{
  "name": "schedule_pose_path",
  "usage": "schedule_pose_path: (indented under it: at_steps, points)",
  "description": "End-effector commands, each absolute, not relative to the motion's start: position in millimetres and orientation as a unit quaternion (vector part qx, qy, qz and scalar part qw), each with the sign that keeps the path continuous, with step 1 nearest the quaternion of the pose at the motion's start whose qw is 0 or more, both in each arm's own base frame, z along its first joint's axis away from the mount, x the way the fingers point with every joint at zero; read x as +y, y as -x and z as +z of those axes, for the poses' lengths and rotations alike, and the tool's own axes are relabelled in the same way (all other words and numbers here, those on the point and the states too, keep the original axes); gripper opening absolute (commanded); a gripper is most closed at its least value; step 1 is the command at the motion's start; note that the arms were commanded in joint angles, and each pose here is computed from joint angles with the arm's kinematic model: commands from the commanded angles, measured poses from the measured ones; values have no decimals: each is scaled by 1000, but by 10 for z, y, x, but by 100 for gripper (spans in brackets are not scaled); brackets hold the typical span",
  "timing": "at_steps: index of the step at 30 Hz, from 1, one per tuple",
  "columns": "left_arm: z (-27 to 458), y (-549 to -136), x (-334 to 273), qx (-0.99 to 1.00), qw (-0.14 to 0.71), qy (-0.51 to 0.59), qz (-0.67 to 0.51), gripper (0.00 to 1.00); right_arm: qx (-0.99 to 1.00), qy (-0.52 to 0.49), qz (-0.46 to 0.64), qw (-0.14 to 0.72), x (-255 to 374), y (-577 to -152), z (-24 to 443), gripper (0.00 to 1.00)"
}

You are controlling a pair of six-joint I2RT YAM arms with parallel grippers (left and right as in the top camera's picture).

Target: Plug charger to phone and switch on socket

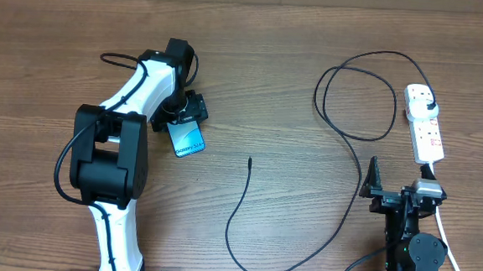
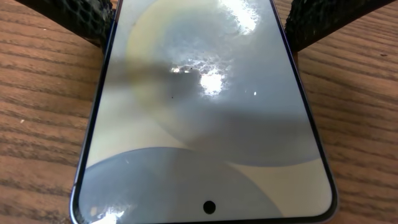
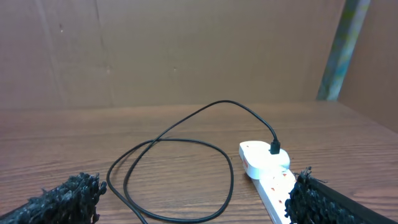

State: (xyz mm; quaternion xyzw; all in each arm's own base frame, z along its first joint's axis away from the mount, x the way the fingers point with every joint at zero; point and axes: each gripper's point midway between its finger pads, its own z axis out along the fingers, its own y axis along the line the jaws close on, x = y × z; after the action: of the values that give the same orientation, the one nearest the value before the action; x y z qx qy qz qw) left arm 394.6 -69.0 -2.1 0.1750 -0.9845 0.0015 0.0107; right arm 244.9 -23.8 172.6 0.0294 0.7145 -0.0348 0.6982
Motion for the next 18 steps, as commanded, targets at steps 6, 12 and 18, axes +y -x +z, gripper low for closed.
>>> schedule_pose_path:
  at_steps: [6, 12, 18]
  points:
    - [-369, -3789, -730, -983, 59, -172, 4, 87, 715, -30, -36, 697, -239, -2454, 1693, 100]
    - [-367, -3775, -733, -983, 62, -172, 4, 87, 715, -30, -36, 697, -239, -2454, 1693, 100]
    - [-367, -3775, -738, -983, 62, -174, 6, 87, 715, -30, -36, 697, -239, -2454, 1693, 100]
